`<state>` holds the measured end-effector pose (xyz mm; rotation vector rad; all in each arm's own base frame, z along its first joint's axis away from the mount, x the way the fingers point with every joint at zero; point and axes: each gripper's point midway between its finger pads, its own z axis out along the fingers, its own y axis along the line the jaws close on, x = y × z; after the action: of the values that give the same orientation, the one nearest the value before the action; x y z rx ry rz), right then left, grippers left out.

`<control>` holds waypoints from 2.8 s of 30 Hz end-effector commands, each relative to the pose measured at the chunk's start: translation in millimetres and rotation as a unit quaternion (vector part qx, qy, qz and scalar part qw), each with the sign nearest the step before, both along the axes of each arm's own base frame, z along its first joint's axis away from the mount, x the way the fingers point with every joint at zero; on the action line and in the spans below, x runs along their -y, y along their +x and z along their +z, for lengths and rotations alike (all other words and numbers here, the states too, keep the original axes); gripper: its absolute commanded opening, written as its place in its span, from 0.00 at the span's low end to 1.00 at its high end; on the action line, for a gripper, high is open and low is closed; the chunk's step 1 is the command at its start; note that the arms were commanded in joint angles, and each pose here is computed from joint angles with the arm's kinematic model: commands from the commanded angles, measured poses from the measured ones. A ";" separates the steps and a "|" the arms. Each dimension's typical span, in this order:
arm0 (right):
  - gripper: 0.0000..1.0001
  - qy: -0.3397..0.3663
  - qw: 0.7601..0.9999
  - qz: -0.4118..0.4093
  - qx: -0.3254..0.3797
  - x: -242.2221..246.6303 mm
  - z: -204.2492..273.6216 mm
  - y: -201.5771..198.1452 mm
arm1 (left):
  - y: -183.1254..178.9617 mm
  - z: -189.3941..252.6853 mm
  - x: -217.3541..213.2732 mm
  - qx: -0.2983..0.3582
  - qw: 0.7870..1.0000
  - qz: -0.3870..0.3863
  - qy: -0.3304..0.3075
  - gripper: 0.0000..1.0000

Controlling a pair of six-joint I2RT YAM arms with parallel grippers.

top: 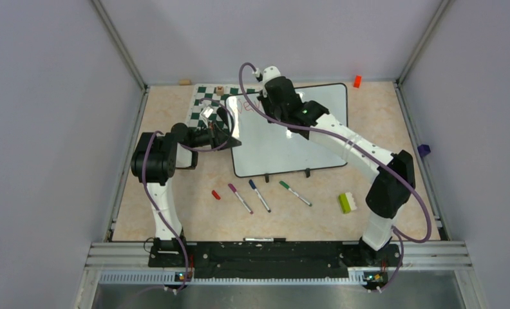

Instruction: Write a sentence on the whiteboard

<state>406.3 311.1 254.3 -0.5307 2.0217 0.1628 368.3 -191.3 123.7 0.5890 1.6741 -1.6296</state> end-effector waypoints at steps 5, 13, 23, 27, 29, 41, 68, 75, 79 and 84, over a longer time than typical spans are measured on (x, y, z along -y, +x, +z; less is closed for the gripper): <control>0.00 -0.001 1.000 -0.028 0.014 15.8 11.2 7.1 | 0.8 17.0 -2.1 0.115 0.993 0.004 0.005 0.00; 0.00 0.008 0.999 -0.037 0.023 15.0 20.3 21.9 | 0.8 16.5 -2.1 0.114 0.993 0.004 0.005 0.00; 0.00 0.016 0.999 -0.031 0.025 10.3 28.6 26.5 | 0.9 16.6 -1.9 0.113 0.994 0.004 0.005 0.00; 0.00 0.028 0.999 -0.028 0.030 14.1 41.3 18.7 | 1.2 16.4 -1.8 0.113 0.994 0.004 0.005 0.00; 0.00 0.038 0.998 -0.021 0.035 15.4 49.9 13.3 | 1.1 16.5 -1.8 0.113 0.994 0.004 0.005 0.00; 0.00 0.047 0.998 -0.013 0.041 37.5 59.3 -16.7 | 6.9 15.0 -5.3 0.110 0.994 0.017 0.003 0.00; 0.00 0.076 0.996 -0.029 0.028 73.8 50.9 -62.6 | 21.7 3.4 -3.4 0.117 0.993 0.008 0.006 0.00; 0.00 0.080 0.996 -0.035 0.027 80.2 48.7 -69.0 | 19.5 2.8 -2.4 0.115 0.993 -0.003 0.008 0.00; 0.00 0.081 0.996 -0.036 0.026 82.3 47.7 -71.6 | 14.0 5.3 -2.8 0.133 0.991 0.004 0.010 0.00; 0.00 0.081 0.996 -0.037 0.024 85.2 45.5 -75.2 | 12.7 4.4 -3.4 0.134 0.991 -0.003 0.012 0.00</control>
<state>332.5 234.7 284.3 -0.4102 1.9994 0.2489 374.0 -190.7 120.4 0.6340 1.6672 -1.6377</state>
